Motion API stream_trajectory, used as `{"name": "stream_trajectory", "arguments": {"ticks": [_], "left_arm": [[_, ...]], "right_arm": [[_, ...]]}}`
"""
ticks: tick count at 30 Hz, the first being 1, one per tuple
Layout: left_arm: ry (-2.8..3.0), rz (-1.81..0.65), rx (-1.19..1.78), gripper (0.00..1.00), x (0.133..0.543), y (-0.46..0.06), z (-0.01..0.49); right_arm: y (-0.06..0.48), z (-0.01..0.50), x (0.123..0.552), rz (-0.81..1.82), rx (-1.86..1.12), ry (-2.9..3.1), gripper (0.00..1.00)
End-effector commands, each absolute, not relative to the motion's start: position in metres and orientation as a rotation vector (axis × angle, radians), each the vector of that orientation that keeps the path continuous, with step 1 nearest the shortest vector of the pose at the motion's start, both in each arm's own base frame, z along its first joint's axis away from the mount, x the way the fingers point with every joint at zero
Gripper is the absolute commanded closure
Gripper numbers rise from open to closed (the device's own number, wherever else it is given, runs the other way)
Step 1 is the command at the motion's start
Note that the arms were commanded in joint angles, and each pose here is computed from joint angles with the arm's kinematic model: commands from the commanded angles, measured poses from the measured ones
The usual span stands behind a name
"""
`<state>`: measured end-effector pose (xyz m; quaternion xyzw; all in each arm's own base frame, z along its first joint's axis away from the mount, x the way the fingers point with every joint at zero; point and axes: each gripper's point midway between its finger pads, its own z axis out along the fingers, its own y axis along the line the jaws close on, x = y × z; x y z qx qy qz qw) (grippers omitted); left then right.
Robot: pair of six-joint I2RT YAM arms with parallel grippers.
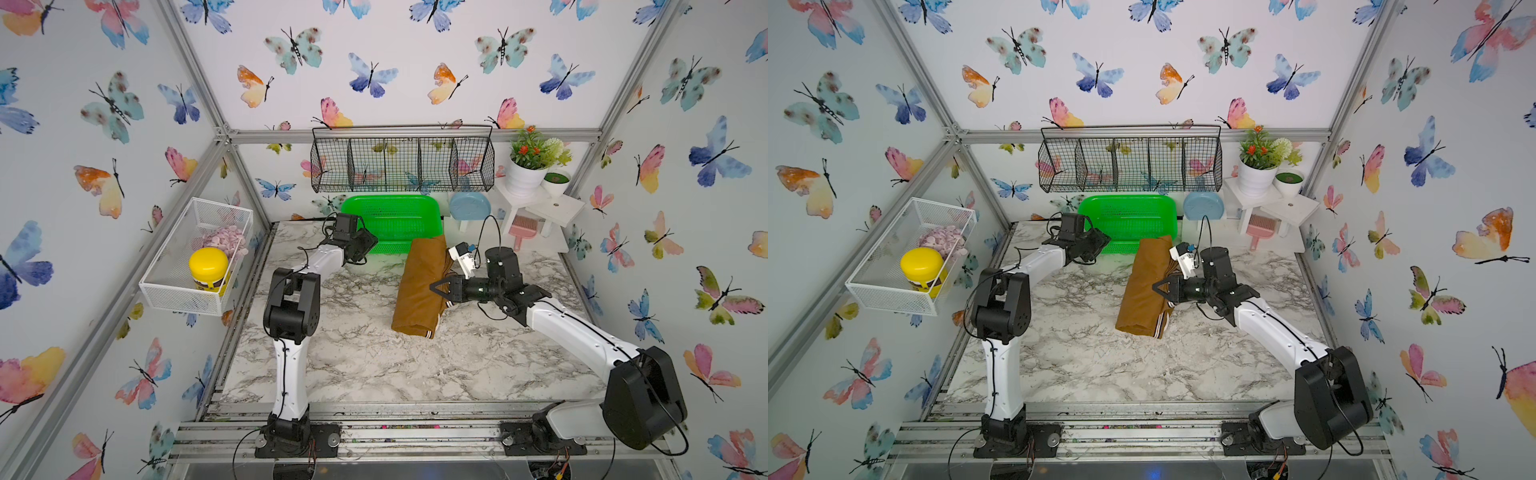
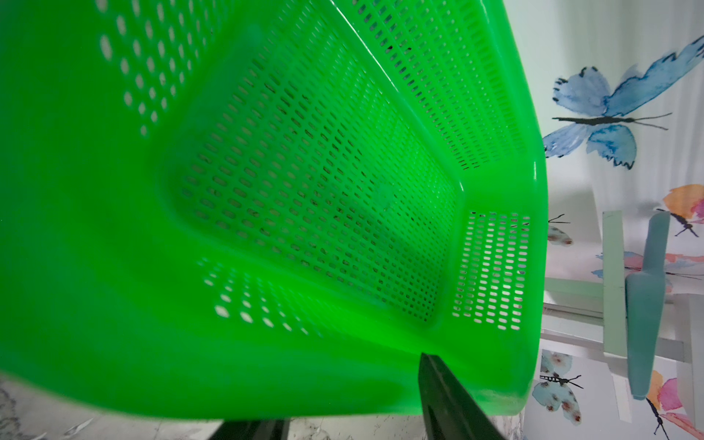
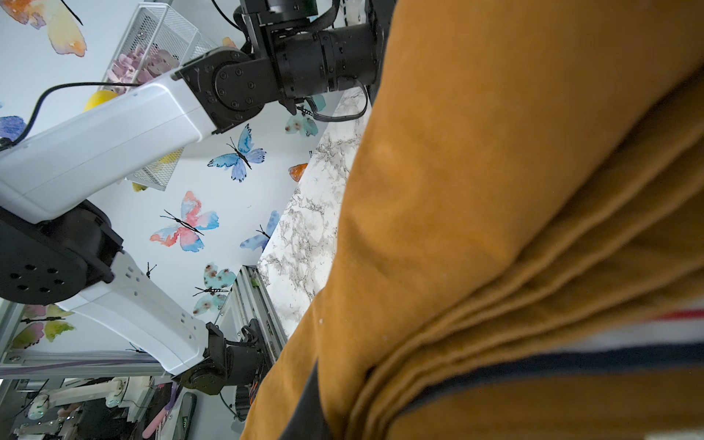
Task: Roll up the long pants
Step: Pick up the bin from the center of the board.
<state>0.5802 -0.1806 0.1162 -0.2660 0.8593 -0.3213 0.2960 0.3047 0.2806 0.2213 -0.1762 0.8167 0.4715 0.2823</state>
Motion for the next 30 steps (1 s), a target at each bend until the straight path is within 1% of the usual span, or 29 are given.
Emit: {"name": "stream_trajectory", "arguments": {"ticks": [1,6,8,11,12,14,18,24,25,30], "left_arm": [[2.324,-0.854,-0.728,0.46,0.585,-0.185,0.095],[2.353,-0.862,-0.727,0.58,0.578,-0.188,0.084],[2.369,-0.853,-0.724,0.65,0.573,-0.187,0.08],[2.395,-0.842,-0.729,0.83,0.56,-0.184,0.077],[2.4,-0.84,-0.732,0.86,0.556,-0.183,0.078],[2.409,-0.842,-0.735,0.9,0.547,-0.182,0.08],[2.433,-0.866,-0.741,0.92,0.528,-0.182,0.087],[2.462,-0.879,-0.749,0.93,0.498,-0.181,0.093],[2.449,-0.891,-0.739,0.93,0.494,-0.182,0.104],[2.544,-0.887,-0.761,0.92,0.465,-0.187,0.092]], "right_arm": [[0.287,0.261,0.31,1.28,-0.557,2.007,0.96],[0.286,0.261,0.311,1.27,-0.558,2.013,0.97],[0.286,0.26,0.312,1.27,-0.558,2.015,0.96],[0.288,0.258,0.312,1.283,-0.561,2.018,0.96],[0.288,0.259,0.312,1.289,-0.561,2.016,0.96],[0.289,0.259,0.312,1.299,-0.558,2.015,0.96],[0.29,0.259,0.312,1.303,-0.555,2.013,0.97],[0.29,0.264,0.313,1.308,-0.552,1.999,0.97],[0.29,0.264,0.313,1.311,-0.553,1.999,0.97],[0.292,0.267,0.31,1.335,-0.558,1.992,0.97]]}}
